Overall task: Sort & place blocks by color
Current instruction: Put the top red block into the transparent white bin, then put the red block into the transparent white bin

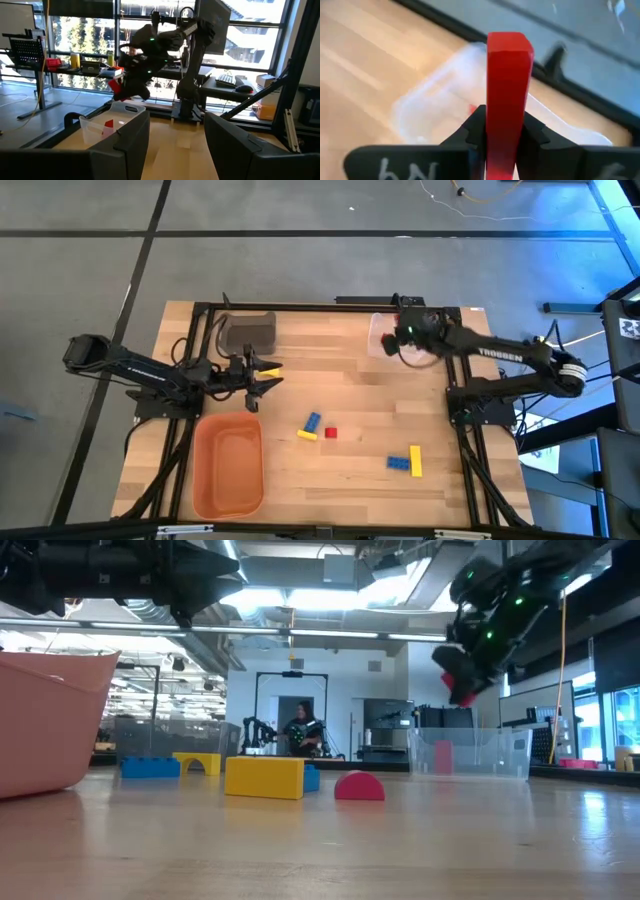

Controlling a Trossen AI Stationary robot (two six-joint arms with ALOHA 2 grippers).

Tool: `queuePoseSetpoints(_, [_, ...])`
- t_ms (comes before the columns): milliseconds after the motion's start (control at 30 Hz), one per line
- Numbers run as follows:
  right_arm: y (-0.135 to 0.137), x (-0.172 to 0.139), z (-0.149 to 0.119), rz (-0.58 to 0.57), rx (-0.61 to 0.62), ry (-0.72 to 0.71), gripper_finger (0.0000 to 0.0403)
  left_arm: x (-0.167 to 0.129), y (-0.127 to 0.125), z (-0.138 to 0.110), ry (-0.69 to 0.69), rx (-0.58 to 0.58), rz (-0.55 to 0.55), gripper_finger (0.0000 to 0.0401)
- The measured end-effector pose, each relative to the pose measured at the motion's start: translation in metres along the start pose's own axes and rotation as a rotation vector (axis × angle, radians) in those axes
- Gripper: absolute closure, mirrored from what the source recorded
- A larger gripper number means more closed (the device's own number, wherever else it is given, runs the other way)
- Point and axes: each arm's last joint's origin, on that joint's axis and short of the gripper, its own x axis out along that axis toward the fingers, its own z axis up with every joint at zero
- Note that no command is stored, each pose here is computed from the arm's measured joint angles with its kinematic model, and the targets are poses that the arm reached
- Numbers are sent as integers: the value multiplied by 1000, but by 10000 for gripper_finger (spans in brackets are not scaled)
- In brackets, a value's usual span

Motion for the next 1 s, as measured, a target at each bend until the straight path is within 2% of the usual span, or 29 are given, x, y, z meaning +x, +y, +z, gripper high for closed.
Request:
queuePoseSetpoints(167, [-19, 28, 2, 49, 9, 189, 344, 0, 0, 0, 0, 2, 0, 221])
queuePoseSetpoints(333, [-28, 52, -5, 7, 30, 291, 344, 0, 0, 0, 0, 2, 0, 221])
queuePoseSetpoints(467, [-30, 64, -10, 35, 51, 350, 344, 0, 0, 0, 0, 1, 0, 221])
queuePoseSetpoints(567, [-31, 67, -12, 52, 56, 370, 333, 0, 0, 0, 0, 1, 0, 221])
queuePoseSetpoints(767, [-31, 68, -12, 60, 38, 373, 282, 0, 0, 0, 0, 2, 0, 221])
queuePoseSetpoints(1000, [-31, 67, -11, 70, -8, 359, 272, 0, 0, 0, 1, 2, 0, 221])
